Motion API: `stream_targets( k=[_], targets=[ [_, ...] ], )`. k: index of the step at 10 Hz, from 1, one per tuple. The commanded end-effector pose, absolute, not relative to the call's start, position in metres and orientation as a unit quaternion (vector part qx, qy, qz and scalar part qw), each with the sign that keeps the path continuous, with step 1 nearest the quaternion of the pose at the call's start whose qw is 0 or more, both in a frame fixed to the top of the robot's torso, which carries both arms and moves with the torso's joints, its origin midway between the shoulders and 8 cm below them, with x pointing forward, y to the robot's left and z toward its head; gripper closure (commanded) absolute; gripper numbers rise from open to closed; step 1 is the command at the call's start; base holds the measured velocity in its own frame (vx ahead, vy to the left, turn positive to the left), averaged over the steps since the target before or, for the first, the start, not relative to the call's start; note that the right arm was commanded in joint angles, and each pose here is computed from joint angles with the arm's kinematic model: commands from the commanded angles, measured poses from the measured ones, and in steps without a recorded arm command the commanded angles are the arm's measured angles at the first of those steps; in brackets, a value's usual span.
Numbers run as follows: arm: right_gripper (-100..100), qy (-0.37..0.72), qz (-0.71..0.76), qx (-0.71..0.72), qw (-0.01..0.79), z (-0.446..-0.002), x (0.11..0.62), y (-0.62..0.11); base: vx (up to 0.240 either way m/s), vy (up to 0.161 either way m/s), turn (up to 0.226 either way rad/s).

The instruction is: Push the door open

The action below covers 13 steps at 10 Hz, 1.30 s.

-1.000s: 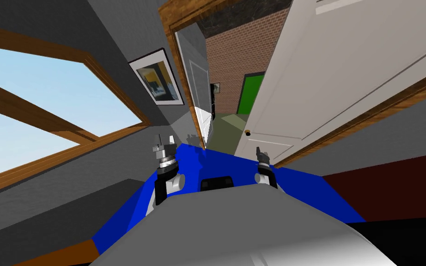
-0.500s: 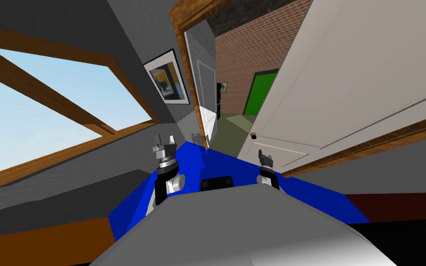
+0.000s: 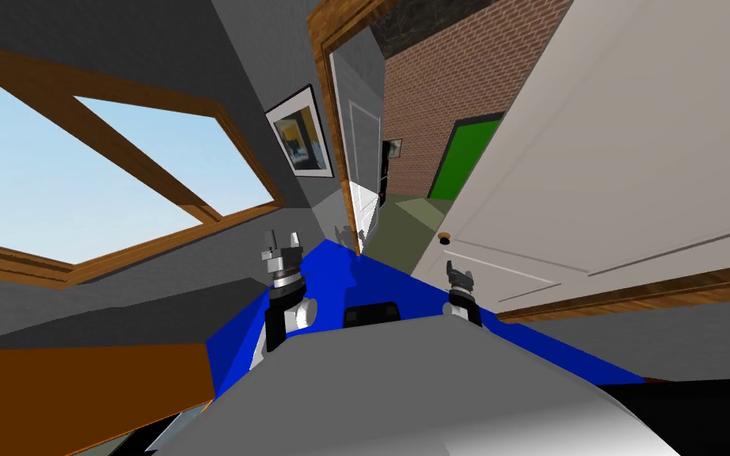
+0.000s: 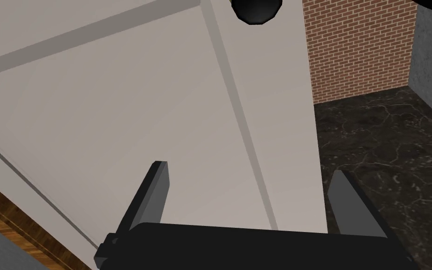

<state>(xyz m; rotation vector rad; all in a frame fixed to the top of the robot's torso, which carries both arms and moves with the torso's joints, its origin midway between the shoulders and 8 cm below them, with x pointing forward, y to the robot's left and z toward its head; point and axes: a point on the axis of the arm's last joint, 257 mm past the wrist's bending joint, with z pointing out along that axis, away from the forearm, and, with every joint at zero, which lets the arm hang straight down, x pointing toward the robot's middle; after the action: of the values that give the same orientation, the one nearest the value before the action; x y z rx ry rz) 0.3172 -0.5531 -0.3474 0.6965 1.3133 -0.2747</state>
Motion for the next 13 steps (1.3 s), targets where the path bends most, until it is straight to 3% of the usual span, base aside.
stream_targets(
  k=[1,13],
  targets=[
    [-100,0.603,-0.145,0.312,0.72,-0.354,0.31,-0.561,0.022,-0.049,0.173],
    [-100,0.642,-0.269,0.289,0.657,-0.388,0.264,-0.605,0.014,-0.047,0.164]
  ],
)
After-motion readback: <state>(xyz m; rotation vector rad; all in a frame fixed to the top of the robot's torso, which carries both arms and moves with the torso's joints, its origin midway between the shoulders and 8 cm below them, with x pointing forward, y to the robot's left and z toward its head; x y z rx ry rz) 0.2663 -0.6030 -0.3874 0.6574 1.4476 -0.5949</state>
